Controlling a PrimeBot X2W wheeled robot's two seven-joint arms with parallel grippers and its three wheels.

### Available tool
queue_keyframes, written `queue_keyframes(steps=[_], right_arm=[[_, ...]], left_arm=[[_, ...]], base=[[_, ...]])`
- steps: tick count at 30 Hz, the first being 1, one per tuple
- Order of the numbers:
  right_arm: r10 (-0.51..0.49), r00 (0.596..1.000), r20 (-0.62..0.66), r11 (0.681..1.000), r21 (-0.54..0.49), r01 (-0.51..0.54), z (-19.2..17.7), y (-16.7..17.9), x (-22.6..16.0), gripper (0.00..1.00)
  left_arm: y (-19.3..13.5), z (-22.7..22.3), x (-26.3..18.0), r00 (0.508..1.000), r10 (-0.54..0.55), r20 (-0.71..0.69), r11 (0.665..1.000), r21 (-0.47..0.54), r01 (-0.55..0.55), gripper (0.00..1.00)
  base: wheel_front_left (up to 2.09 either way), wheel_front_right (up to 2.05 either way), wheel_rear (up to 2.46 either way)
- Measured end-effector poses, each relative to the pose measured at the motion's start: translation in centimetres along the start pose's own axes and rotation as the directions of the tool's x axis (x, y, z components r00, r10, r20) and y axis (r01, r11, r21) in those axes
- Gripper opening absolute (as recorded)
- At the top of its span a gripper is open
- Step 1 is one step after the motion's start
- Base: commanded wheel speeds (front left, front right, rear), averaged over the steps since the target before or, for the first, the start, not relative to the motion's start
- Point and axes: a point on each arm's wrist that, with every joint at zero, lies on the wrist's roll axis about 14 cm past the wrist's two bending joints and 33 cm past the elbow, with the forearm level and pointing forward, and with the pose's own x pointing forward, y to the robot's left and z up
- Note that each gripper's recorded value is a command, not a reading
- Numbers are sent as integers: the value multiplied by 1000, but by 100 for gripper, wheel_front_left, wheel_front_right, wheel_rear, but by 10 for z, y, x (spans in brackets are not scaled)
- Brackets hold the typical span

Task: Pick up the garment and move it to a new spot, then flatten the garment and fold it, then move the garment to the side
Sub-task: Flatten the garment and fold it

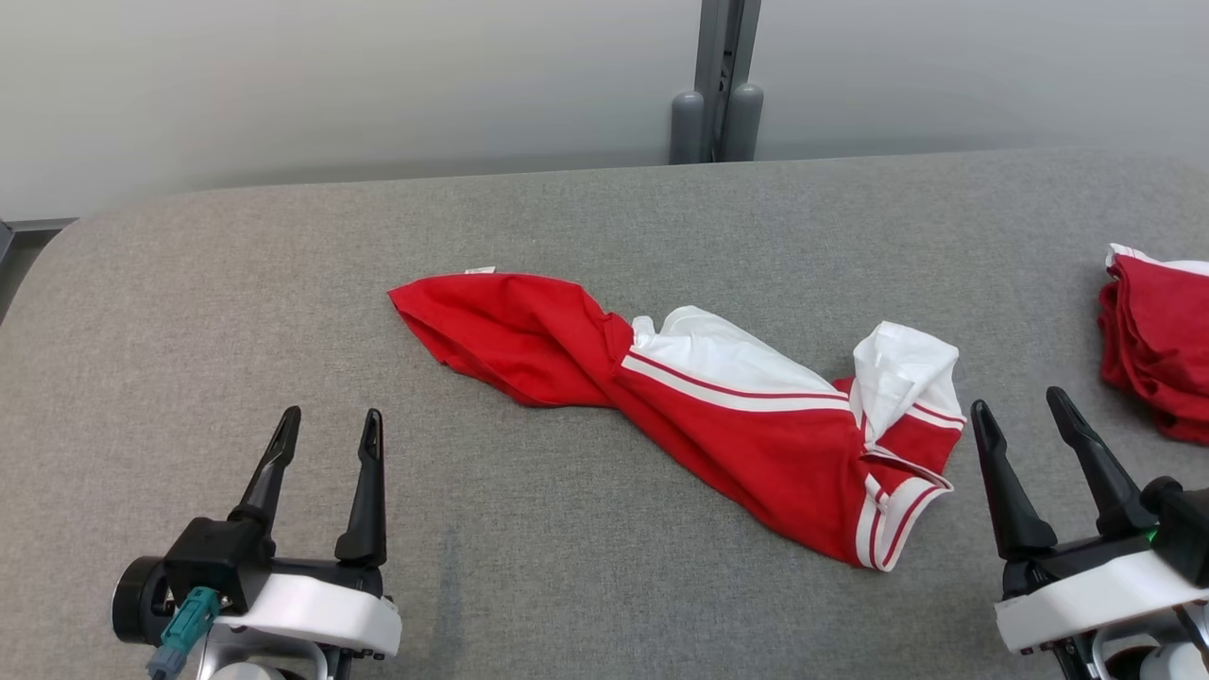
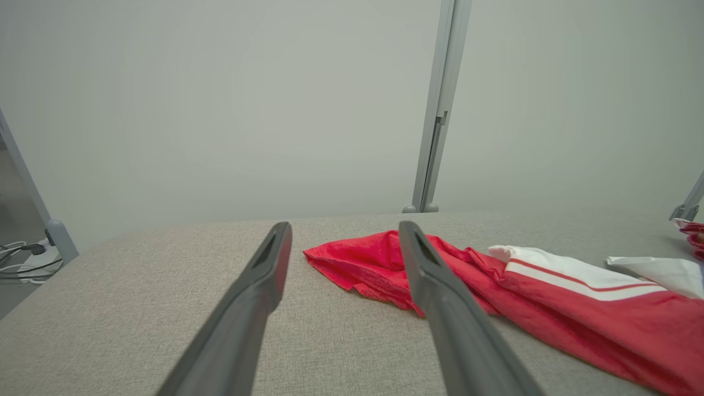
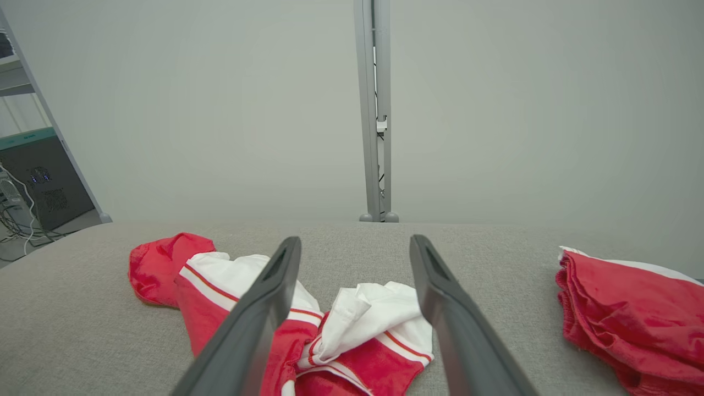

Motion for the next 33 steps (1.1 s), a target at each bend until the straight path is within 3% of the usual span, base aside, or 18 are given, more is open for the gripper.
queue_keyframes(steps=[11, 15, 21, 26, 33], right_arm=[[-8, 1000, -18, 1000, 15, 8, -6, -1, 2, 100], [-7, 1000, -21, 1000, 19, 7, -9, -2, 10, 100], [-21, 999, -31, 1000, 14, 21, -16, -10, 20, 100], [-38, 998, -41, 999, 17, 39, -24, -18, 25, 100], [-87, 993, -78, 996, 22, 89, -41, -35, 25, 100]], left_arm=[[-5, -4, 9, 1000, -13, -16, 999, -35, 12, 100], [-13, 8, 43, 999, -54, -5, 997, -52, 53, 100], [-18, -8, 102, 988, -102, -120, 993, -77, 93, 100], [-13, -51, 126, 949, -109, -295, 992, -91, 86, 100], [-10, -122, 141, 833, -107, -543, 993, -100, 62, 100]], base=[[0, 0, 0], [0, 0, 0], [0, 0, 0], [0, 0, 0], [0, 0, 0]])
